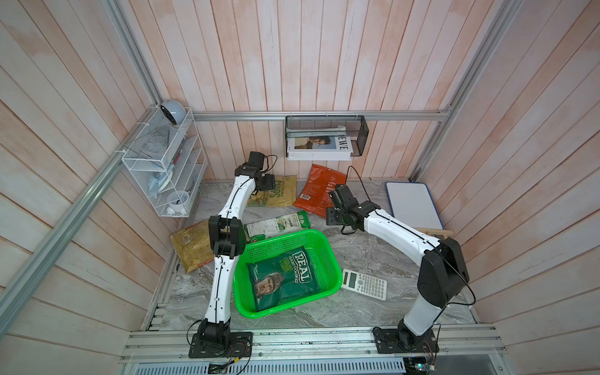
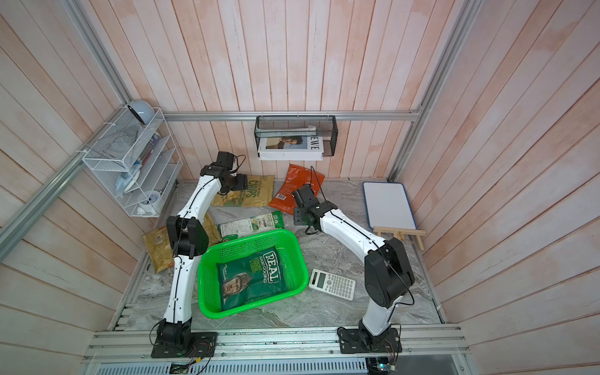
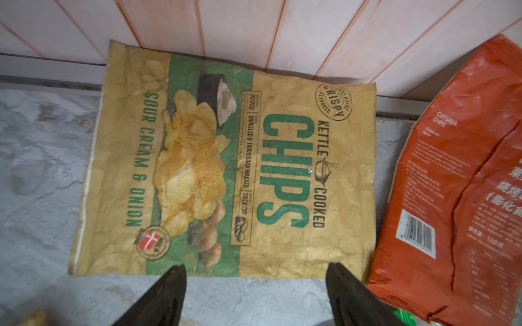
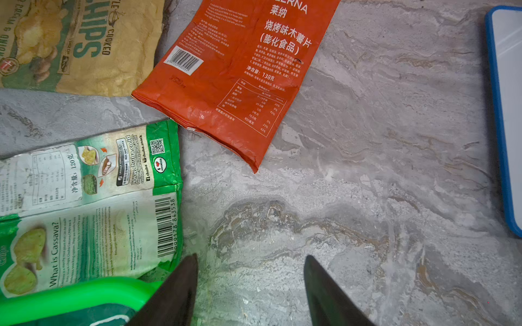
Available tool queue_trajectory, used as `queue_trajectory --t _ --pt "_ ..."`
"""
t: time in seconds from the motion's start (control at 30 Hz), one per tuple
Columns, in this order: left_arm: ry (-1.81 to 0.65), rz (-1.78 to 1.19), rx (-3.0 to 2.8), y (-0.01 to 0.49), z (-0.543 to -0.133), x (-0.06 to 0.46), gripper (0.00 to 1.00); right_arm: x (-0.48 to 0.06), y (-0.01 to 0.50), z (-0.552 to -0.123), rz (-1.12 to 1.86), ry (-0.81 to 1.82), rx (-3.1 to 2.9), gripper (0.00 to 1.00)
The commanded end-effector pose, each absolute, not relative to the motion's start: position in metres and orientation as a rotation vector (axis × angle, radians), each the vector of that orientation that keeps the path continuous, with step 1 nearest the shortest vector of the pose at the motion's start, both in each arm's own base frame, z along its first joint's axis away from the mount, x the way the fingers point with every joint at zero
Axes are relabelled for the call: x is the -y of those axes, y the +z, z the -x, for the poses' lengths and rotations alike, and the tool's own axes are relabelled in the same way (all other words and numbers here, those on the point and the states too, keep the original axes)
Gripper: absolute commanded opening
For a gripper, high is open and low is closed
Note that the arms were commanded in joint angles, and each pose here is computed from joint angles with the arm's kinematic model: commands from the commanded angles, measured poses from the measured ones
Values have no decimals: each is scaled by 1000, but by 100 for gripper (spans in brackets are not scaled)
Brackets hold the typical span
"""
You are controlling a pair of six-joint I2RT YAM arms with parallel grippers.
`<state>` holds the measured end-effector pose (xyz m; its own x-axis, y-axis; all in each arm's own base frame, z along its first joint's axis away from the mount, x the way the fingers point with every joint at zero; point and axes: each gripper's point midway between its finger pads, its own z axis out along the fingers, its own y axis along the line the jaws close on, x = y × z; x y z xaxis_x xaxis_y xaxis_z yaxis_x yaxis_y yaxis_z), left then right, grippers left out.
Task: Put the potato chips into the basket
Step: Pick up the potato chip from the center of the board.
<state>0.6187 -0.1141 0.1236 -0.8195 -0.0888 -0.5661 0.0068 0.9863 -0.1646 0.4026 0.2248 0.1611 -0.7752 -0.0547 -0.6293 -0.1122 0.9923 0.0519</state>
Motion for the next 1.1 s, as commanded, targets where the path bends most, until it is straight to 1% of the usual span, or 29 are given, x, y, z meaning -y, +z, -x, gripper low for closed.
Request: queue_trajectory --t 0.0,0.2,0.37,0.43,0.57,0.63,0.77,0.8,0.93,1.0,1.07 --pt "-287 22 -2480 112 -634 138 83 -224 159 -402 130 88 -2476 63" --pt "-160 -55 -2550 65 -628 159 84 -222 151 -399 142 61 -2500 63" --pt "-124 -39 -2639 35 -616 153 83 -224 146 -395 155 76 -2529 63" --pt "-125 -65 -2692 24 -606 152 80 -225 145 -393 162 85 -2536 63" --pt "-37 -94 -2775 6 -589 138 63 -227 143 -390 166 111 -2549 62" --pt "23 -78 -2800 0 -584 128 48 -230 142 -388 171 133 -2556 61" --pt "-9 -56 -2823 -2 -581 124 13 -234 142 -388 176 161 -2564 60" --pt "-4 -56 -2820 1 -581 123 7 -235 144 -388 177 165 -2562 60" --pt "-1 -44 -2779 17 -587 121 5 -236 145 -388 178 176 -2558 59" --pt "-10 -38 -2740 31 -592 122 0 -237 147 -388 179 185 -2559 59" --pt "-24 -28 -2689 49 -599 123 0 -238 148 -387 182 196 -2560 59"
